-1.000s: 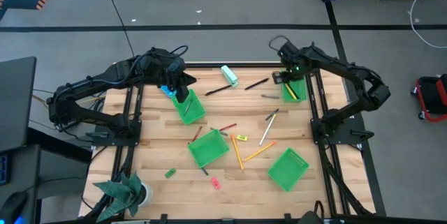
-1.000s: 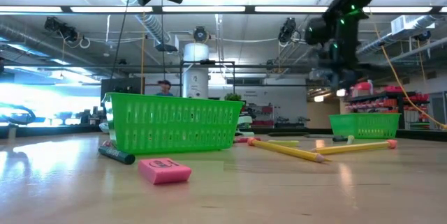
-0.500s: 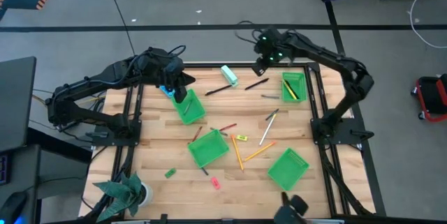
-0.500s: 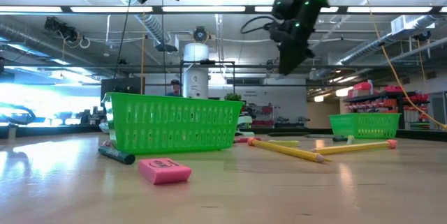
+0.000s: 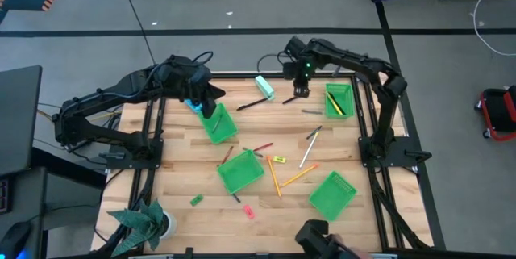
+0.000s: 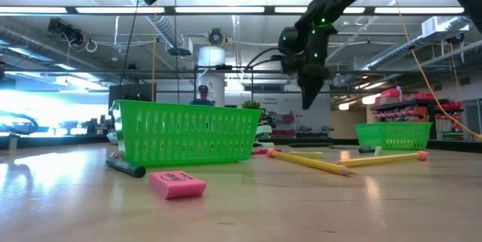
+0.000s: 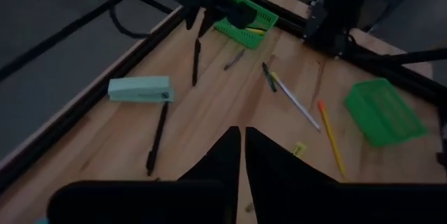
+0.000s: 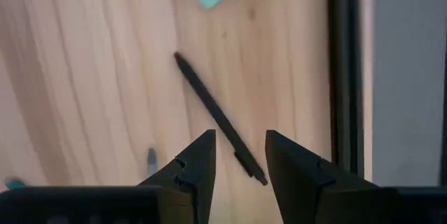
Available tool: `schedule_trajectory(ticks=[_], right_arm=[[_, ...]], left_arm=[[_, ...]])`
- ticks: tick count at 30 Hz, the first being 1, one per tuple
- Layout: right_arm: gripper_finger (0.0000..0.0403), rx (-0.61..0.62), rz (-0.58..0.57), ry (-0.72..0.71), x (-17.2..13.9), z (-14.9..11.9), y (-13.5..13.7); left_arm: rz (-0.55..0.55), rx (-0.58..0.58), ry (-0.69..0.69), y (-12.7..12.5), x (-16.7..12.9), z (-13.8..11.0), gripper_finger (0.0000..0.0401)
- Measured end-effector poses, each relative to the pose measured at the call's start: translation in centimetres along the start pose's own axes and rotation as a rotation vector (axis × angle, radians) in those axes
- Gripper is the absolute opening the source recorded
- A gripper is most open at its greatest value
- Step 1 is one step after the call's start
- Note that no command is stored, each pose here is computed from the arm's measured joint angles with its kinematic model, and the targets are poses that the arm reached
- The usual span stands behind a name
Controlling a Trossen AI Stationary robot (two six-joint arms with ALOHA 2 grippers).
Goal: Sort crayons/erasers/pens/pencils in bins
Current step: Put the right black pen into the top right green bin
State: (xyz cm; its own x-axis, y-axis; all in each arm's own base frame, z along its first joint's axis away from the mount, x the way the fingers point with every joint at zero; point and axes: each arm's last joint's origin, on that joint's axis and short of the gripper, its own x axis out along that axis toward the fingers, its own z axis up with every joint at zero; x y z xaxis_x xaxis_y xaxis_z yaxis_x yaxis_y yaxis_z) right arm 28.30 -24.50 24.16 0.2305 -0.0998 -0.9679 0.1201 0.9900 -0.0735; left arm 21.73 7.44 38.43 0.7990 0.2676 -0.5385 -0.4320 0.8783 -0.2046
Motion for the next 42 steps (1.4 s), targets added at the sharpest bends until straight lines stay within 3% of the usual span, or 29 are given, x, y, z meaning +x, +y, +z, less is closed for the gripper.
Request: schedule_trajectory(ticks=[5, 26, 42], right_arm=[[0.0131, -0.099, 0.026, 0.042, 1.7, 0.1, -0.1], [0.0131, -0.156, 0.090, 0.090, 6.3, 1.5, 1.1], [0.0131, -0.137, 0.103, 0.058, 7.2, 1.6, 1.1]], left_arm=[[-0.010, -0.022, -0.008, -0.2, -0.5, 0.0, 0.0024], [-0.011, -0.036, -0.022, -0.2, -0.6, 0.1, 0.0019], [-0.011, -0.006, -0.022, -0.2, -0.6, 0.1, 0.0028]])
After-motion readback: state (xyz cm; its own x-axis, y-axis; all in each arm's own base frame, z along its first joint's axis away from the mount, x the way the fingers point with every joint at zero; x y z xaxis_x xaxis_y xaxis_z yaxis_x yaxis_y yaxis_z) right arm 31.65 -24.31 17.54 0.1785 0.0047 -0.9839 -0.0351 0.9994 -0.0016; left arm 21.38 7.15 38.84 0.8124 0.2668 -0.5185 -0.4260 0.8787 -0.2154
